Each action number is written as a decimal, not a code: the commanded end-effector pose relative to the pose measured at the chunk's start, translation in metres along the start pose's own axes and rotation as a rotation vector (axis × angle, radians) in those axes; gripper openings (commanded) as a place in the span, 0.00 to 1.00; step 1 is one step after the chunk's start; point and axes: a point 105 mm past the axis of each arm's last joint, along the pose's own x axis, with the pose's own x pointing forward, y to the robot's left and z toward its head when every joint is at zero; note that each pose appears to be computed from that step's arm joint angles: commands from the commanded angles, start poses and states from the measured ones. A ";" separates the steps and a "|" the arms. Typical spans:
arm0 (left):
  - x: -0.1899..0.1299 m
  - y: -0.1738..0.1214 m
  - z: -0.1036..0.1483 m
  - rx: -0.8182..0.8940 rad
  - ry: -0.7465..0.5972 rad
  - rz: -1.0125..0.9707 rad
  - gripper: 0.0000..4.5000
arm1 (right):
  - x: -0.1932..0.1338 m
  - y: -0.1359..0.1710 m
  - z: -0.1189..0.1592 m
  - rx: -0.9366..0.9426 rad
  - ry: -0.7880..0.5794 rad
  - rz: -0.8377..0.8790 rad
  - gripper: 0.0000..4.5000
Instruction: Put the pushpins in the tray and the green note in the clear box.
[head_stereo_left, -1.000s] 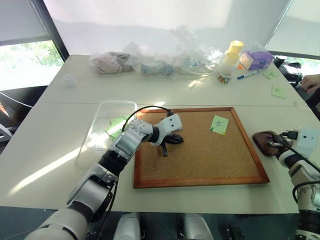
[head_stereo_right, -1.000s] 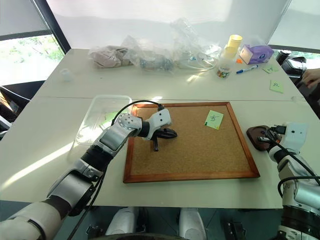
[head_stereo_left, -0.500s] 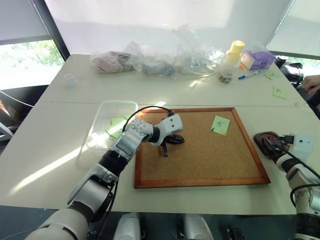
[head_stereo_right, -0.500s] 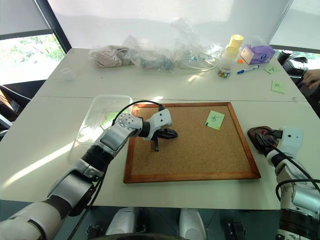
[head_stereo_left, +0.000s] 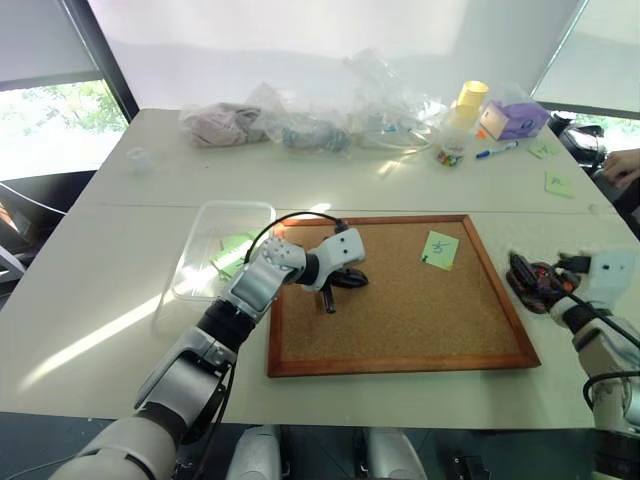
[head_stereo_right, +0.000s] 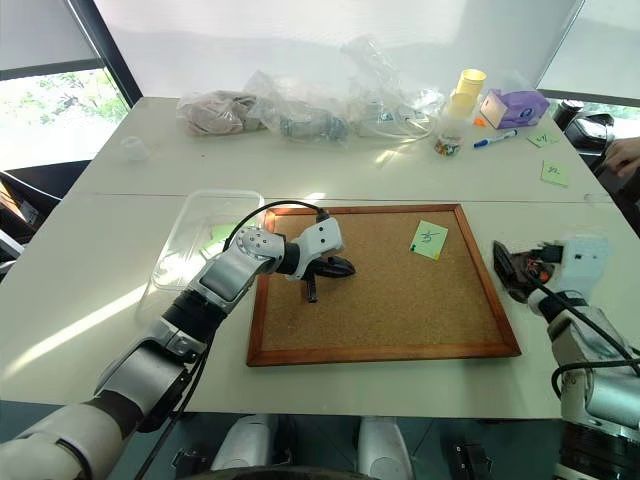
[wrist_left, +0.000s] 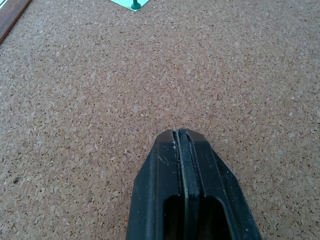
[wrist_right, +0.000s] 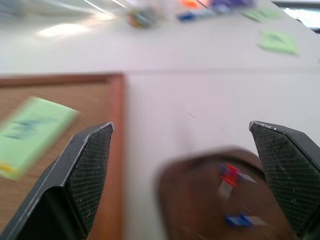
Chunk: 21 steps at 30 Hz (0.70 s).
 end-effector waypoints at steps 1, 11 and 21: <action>0.006 -0.005 -0.011 -0.012 0.053 -0.025 0.00 | 0.011 0.026 0.006 0.009 -0.013 0.105 0.99; 0.006 -0.004 -0.010 -0.003 0.053 -0.022 0.00 | 0.029 0.047 -0.023 0.055 0.045 0.137 0.99; 0.006 -0.004 -0.011 -0.011 0.054 -0.019 0.00 | 0.026 0.057 -0.036 0.066 0.073 0.153 0.37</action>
